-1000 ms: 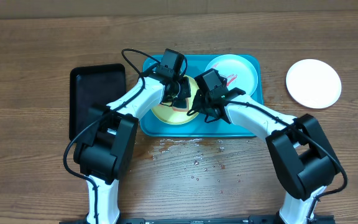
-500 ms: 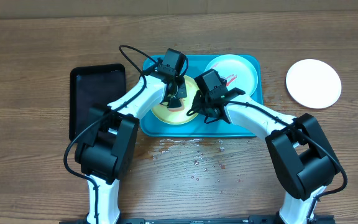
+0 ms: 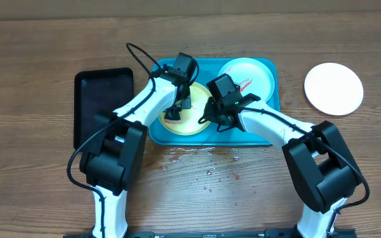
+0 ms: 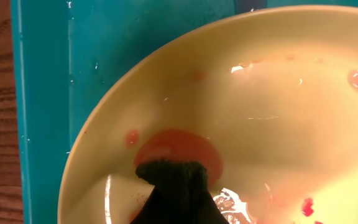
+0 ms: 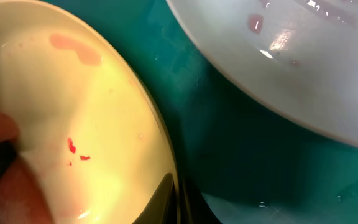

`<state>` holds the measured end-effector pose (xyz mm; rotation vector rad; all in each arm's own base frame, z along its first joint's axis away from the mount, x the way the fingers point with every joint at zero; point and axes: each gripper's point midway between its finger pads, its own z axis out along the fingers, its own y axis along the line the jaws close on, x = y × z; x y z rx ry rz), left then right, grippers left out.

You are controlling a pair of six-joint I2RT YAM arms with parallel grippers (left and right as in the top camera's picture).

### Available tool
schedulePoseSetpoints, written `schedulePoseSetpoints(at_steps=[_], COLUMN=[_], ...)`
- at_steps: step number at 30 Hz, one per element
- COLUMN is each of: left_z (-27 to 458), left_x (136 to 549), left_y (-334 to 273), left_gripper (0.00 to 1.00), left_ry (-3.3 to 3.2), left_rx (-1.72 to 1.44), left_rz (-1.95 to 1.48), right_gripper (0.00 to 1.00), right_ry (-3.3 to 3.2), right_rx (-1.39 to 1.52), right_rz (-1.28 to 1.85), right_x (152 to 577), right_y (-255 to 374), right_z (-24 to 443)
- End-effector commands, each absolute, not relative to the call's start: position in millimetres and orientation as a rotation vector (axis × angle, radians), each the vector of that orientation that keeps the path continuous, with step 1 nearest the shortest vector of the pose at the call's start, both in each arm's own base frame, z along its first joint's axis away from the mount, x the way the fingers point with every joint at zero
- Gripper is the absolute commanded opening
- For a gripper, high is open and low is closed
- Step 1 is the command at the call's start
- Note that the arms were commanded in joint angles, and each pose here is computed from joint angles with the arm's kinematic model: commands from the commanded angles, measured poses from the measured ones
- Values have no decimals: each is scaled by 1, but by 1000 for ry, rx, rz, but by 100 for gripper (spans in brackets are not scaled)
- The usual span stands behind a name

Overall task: Clean dirty plates on tray and stack at the side
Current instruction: 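Scrub the yellow plate with the sponge while right gripper holds rim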

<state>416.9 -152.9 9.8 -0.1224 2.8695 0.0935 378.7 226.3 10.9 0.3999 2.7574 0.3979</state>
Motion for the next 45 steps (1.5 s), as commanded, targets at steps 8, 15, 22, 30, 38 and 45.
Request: schedulePoseSetpoints(at_steps=[8, 15, 22, 30, 38, 45], left_z=[-11, -23, -16, -10, -14, -27], left_x=[419, 430, 444, 453, 445, 424], left_y=[-215, -222, -233, -241, -244, -207], left_gripper=[4, 4, 4, 4, 4, 4], left_ry=[2879, 2852, 2787, 2745, 2775, 2869], left_rx=[39, -19, -115, -224, -218, -151], left_rz=[-214, -261, -348, -416, -417, -138], right_gripper=[4, 4, 4, 4, 4, 4], right_ry=[2727, 2737, 2743, 2746, 2744, 2744], right_rx=[404, 404, 403, 401, 401, 401], right_rz=[404, 397, 402, 409, 411, 411], right_x=[386, 383, 382, 382, 382, 382], right_y=[227, 226, 227, 228, 228, 228], right_z=[22, 21, 20, 20, 21, 21])
